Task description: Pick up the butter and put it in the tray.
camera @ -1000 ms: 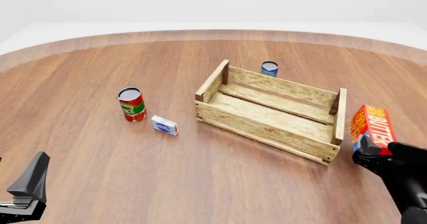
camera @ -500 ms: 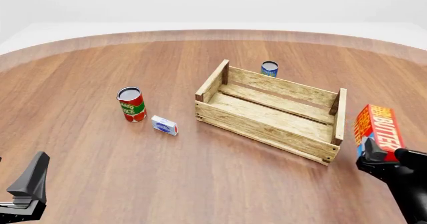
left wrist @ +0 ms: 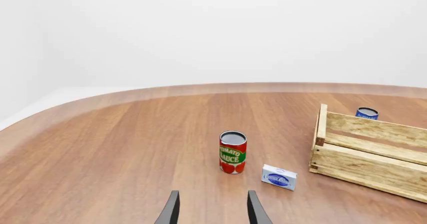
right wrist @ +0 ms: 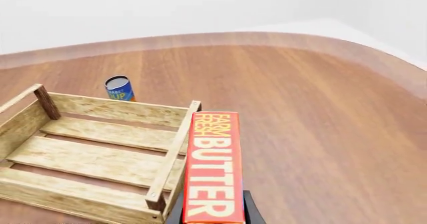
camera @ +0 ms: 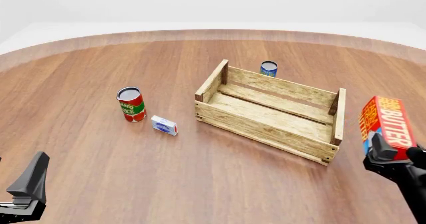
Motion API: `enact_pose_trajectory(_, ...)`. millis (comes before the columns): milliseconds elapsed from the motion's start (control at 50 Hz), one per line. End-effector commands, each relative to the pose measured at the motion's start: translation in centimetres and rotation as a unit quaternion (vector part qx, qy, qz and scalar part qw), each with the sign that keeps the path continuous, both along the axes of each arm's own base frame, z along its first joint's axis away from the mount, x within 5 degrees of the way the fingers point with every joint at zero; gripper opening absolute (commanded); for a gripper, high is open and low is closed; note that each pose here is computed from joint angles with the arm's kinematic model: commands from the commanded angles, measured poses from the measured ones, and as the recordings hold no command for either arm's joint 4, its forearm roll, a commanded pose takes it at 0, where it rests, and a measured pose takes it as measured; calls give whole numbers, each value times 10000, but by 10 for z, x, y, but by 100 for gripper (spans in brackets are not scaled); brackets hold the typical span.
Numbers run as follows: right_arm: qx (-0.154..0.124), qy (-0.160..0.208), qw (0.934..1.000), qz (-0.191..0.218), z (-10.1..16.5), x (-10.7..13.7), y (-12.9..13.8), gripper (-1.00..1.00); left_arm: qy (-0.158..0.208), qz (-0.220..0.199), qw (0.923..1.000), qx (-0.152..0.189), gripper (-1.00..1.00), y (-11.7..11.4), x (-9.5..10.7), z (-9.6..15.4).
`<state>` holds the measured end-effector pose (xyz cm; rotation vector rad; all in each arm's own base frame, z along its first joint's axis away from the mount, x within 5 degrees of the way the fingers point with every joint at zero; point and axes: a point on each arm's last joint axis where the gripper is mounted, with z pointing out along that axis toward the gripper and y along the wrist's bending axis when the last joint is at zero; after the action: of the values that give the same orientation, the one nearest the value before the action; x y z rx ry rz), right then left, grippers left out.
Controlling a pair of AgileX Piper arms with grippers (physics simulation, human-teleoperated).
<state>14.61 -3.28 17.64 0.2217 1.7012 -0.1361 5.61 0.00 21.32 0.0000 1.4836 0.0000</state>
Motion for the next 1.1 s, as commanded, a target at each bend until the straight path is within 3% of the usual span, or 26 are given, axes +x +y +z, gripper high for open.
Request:
enact_pose_trajectory(20, 4, -198, 9998, 37, 15, -7, 3, -100, 0, 0, 10000, 0, 100, 0, 0, 0)
enact_pose_trajectory(1100, -156, -520, 9964, 658, 92, -17, 21, -100, 0, 0, 10000, 0, 100, 0, 0, 0)
